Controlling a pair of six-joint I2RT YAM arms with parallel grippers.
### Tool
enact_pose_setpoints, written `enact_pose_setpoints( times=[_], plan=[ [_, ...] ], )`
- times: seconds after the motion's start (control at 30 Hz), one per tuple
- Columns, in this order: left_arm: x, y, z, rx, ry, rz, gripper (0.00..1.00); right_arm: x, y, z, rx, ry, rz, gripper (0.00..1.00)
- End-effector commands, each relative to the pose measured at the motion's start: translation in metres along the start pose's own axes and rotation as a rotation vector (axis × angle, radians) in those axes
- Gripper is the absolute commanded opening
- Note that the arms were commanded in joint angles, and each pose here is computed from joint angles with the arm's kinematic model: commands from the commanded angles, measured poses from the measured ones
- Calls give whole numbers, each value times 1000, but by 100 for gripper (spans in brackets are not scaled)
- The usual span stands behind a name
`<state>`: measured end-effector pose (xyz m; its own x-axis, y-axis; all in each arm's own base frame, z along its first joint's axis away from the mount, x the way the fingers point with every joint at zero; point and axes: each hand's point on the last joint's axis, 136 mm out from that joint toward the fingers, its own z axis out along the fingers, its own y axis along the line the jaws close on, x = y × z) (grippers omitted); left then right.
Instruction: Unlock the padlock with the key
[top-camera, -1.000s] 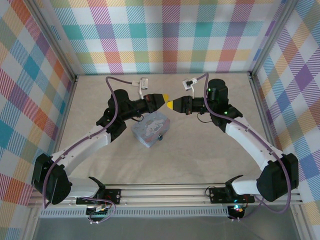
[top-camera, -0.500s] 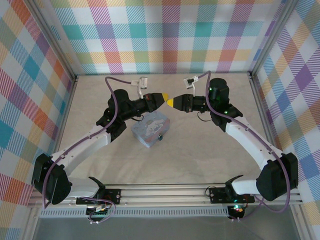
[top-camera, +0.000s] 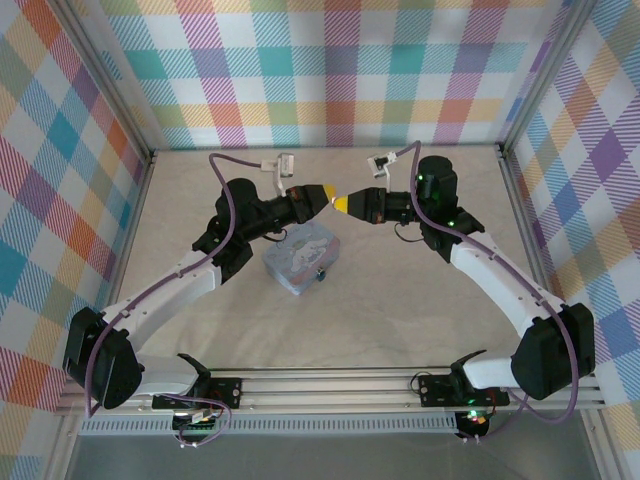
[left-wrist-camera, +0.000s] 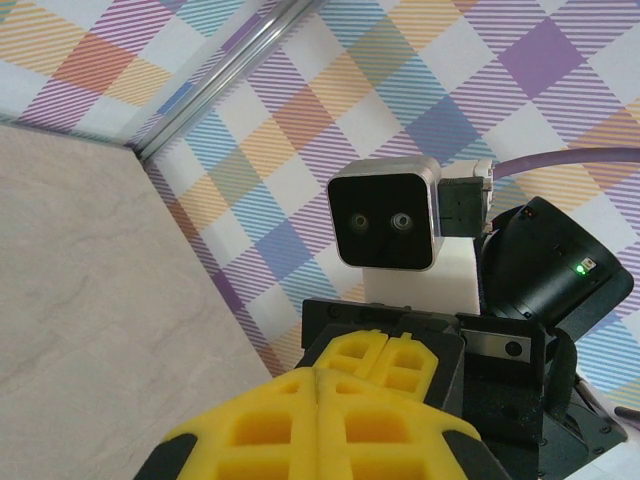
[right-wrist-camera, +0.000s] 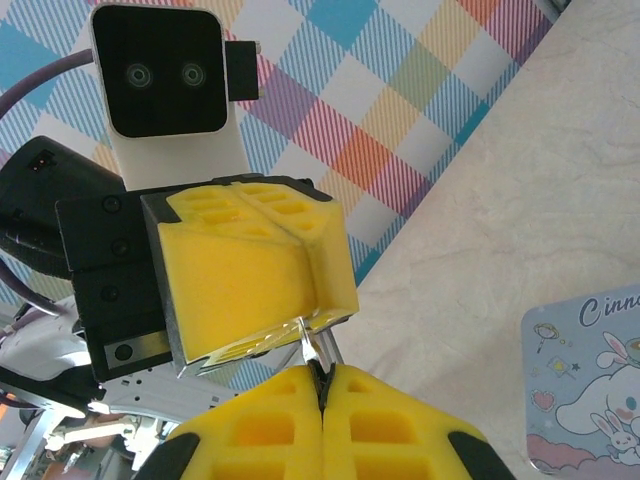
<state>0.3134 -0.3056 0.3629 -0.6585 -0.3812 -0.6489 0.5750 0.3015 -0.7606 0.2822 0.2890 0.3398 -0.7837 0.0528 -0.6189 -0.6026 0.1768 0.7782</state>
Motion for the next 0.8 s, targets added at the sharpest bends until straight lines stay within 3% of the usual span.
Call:
enact_pose_setpoints(
  times=[0.0,0.1,0.3,0.53,0.77],
  plan=[
    [-9,-10,-3,5,-26,37,14,0,0,-1,8,-2,-38,1],
    [-10,-5,-6,-38,-26,50,43,3,-4,-4,46,-1,-50,1],
    [-8,29,-29,-272,-47,53,66,16,-23,-15,196,18,-75,1],
    [22,112,-100,-784,-31,-26,79,32,-58,-27,371,45,-71,1],
    [60,152,-161,-1014,-70,-190,87,43,-84,-20,400,71,-18,1]
  ],
)
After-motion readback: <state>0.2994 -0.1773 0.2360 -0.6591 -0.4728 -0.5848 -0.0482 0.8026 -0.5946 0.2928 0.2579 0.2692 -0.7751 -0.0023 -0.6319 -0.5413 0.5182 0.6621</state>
